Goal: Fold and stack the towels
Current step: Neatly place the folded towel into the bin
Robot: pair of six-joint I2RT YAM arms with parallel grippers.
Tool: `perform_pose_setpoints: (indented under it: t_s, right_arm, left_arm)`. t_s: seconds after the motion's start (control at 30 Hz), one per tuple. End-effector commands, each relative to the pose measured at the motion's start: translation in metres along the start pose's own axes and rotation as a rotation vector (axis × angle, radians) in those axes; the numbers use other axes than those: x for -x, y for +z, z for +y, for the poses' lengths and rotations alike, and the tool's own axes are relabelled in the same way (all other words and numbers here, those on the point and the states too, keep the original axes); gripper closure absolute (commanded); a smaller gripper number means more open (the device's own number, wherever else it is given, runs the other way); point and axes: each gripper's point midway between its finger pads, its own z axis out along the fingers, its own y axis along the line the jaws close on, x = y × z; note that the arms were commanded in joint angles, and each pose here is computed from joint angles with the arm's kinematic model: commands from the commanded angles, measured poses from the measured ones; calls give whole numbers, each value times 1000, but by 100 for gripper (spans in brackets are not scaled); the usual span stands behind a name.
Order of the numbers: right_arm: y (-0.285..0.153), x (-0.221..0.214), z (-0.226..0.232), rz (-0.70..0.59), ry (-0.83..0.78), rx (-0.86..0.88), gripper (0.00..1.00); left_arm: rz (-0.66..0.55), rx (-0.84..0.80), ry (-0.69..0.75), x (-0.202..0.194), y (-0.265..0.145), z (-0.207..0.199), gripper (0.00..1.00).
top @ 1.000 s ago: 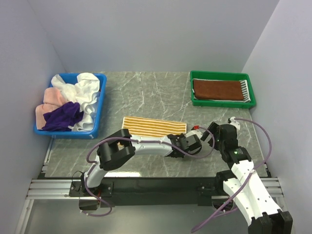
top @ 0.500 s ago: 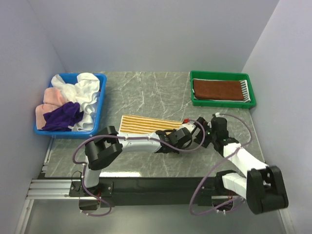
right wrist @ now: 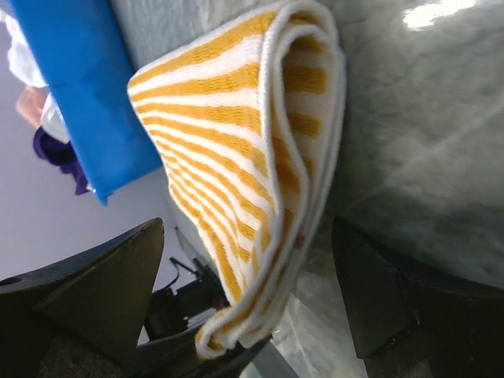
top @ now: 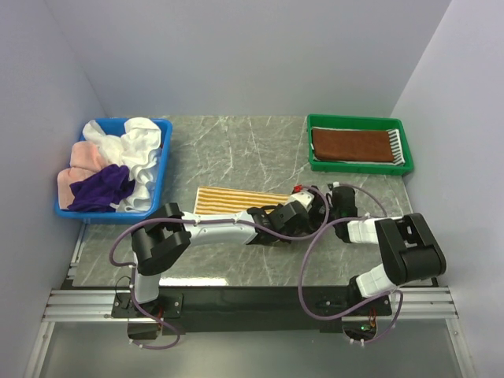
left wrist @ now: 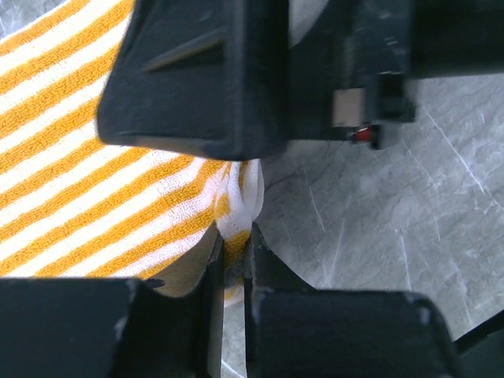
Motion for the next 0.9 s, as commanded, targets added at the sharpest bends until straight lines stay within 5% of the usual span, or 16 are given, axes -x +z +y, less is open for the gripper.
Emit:
perform_pose_setpoints:
  t_s: [0.0,0.17,0.43,0.5,0.67,0.77,0.87]
  right_arm:
    - [10,-9,-7,27,39,-8,9]
    - [22,-7,-1,52,32,-6,24]
    - [27,15,14,33,-99,-46,87]
    - [29,27,24,15,-162,-50,100]
    - [29,44,32,24,-269,-126,100]
    - [28,68,45,-7,-379,-180,100]
    - [24,101,65,-57,-507,-251,100]
  left_arm:
    - [-93,-42,-73,36,-12,-12,99]
    - [-81,-39,-93,35,-3,-16,93]
    - [-78,-59,-114,44,4,-17,80]
    - [-79,-67,-123,44,3,-15,62]
    - [-98,-82,-194,50,-12,4,14]
    - [-108,-122,-253,58,-29,18,1]
    - [-100,-147,-313,61,-50,41,1]
